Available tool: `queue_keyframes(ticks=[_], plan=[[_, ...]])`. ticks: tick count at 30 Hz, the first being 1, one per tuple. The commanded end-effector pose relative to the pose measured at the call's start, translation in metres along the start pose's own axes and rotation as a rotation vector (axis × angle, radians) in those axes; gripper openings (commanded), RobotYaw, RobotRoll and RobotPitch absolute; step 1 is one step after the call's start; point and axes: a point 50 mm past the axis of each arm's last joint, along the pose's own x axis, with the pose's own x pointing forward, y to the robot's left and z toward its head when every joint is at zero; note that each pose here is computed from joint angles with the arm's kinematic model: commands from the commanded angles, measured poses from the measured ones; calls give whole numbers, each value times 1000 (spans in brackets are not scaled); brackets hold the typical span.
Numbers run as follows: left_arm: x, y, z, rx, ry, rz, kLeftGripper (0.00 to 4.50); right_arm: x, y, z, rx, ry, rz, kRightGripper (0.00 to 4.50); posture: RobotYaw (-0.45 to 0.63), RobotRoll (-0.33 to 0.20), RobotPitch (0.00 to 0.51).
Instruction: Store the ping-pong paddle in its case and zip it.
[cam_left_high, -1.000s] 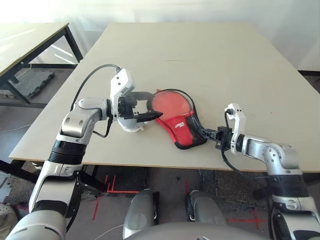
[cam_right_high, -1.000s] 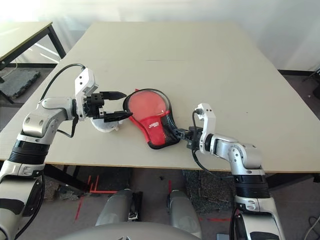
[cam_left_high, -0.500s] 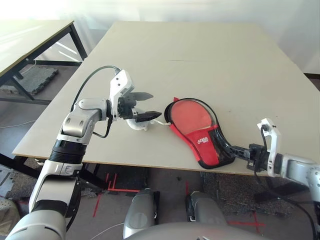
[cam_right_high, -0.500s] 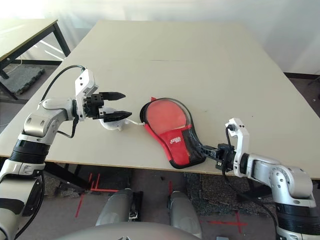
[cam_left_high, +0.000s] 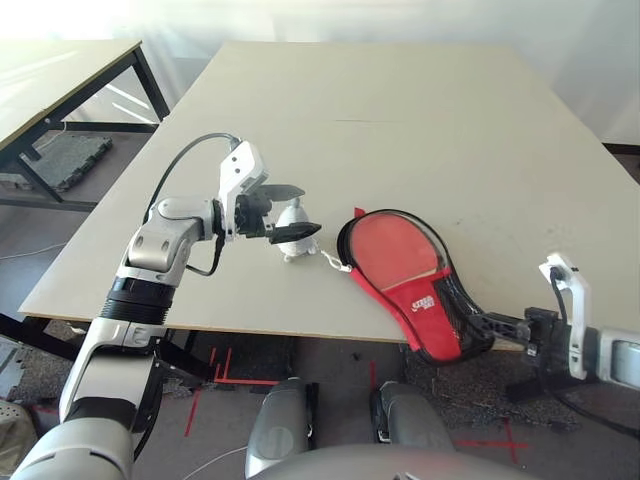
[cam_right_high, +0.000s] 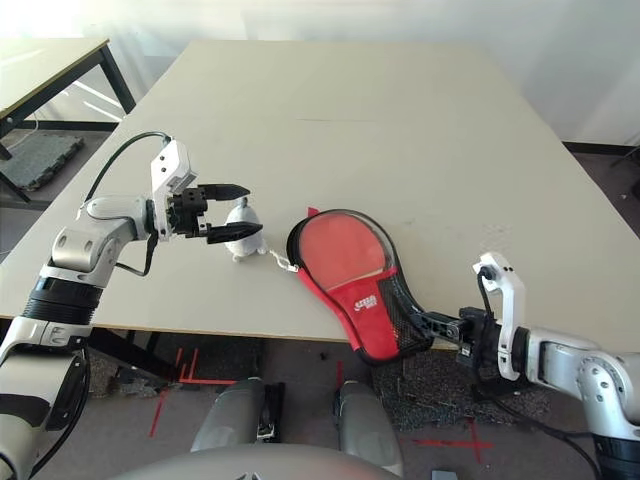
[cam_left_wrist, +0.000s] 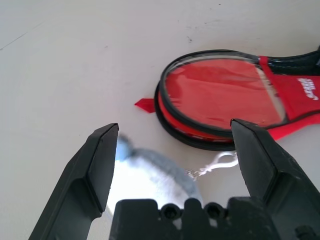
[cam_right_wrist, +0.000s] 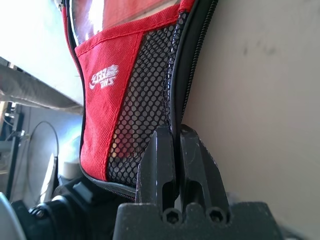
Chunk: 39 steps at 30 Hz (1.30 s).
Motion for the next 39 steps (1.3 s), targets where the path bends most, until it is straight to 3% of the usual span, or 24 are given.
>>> queue_keyframes(ticks=[1,4,5,10,15,16,22,29,39], plan=[[4,1,0,11,15,-18,4500,-6,0,-2,9,11,-16,33,29,0,36],[5,1,1,13,14,-20,4500,-6,-2,-1,-21,11,-45,33,25,0,33],[6,0,1,15,13,-22,4500,-7,-2,0,-30,4,-49,555,24,0,31],[6,-1,6,22,11,-25,4500,-22,-5,25,-122,-98,-88,2245,22,0,23],[1,-1,12,27,14,-22,4500,-35,-6,70,-362,-209,-155,4305,29,0,15],[0,-1,13,26,15,-21,4500,-33,-5,76,-406,-226,-157,4476,31,0,14],[-5,-2,11,-9,33,9,4500,13,15,103,-641,-248,-61,4476,58,0,11],[-9,-10,16,-22,44,40,4500,71,28,107,-681,-166,110,4476,100,0,11],[-22,-14,9,-66,70,114,4500,94,15,99,-730,-45,107,4476,153,0,15]])
